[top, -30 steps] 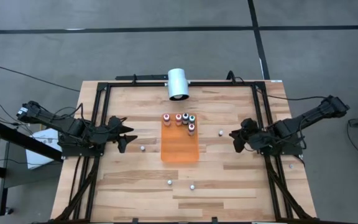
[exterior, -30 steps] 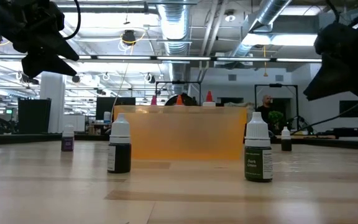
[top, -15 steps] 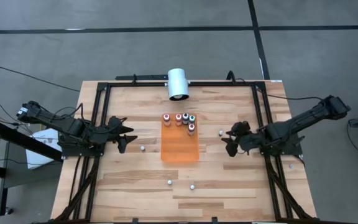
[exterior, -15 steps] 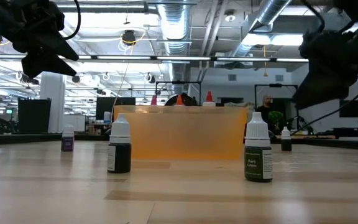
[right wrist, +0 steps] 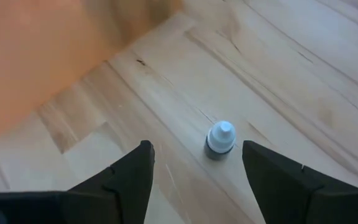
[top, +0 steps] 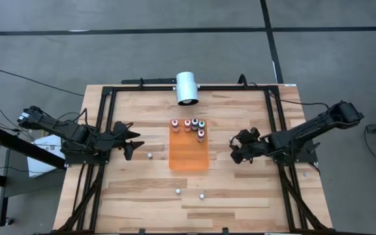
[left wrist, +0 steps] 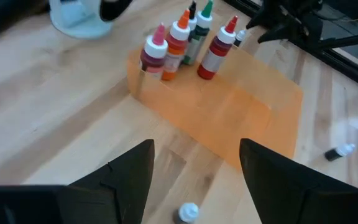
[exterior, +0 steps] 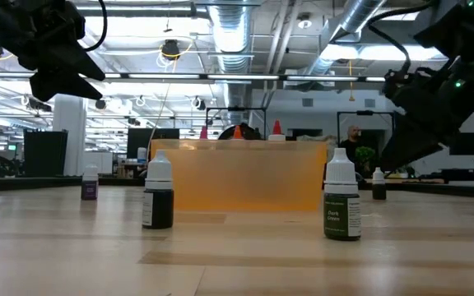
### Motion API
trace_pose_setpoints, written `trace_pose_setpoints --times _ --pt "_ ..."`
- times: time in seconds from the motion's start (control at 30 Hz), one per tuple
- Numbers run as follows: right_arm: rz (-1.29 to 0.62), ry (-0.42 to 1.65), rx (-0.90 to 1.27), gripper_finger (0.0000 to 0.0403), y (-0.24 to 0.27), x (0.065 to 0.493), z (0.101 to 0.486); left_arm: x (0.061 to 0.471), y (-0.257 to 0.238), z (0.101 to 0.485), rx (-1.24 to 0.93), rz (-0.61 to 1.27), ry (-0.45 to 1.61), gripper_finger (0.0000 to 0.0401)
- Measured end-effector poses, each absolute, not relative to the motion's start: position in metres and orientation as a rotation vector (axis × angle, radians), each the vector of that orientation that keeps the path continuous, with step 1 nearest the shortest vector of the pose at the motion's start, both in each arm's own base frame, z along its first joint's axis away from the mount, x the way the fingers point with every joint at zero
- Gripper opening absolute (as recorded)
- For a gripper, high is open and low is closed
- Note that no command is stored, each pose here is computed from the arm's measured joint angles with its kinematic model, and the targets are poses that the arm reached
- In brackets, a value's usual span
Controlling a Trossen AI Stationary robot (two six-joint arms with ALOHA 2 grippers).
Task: Pick & Place food coloring
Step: Put the small light green food coloring bottle into the bin
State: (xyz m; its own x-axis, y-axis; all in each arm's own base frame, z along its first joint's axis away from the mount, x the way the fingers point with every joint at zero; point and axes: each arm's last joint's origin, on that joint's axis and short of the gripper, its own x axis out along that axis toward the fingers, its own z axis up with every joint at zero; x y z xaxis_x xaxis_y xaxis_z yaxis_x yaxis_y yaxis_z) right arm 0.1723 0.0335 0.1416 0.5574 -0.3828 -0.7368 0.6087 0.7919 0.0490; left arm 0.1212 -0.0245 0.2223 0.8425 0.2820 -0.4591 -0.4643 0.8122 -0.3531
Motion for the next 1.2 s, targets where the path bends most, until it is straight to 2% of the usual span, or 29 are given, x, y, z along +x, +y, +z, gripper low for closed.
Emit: trace_pose_setpoints --times 0.4,0.8,1.2 --pt "-0.656 0.789 0.331 0.0235 0.024 0.177 0.137 0.121 -0.022 0.223 -0.354 0.47 0.377 0.0229" --pt "-0.651 0.735 0.369 0.0234 0.023 0.182 0.14 0.124 -0.024 0.228 -0.292 0.386 0.364 0.0229" --pt "-0.667 0.731 0.402 0.0234 0.023 0.182 0.139 0.122 -0.025 0.197 -0.328 0.318 0.321 0.0229"
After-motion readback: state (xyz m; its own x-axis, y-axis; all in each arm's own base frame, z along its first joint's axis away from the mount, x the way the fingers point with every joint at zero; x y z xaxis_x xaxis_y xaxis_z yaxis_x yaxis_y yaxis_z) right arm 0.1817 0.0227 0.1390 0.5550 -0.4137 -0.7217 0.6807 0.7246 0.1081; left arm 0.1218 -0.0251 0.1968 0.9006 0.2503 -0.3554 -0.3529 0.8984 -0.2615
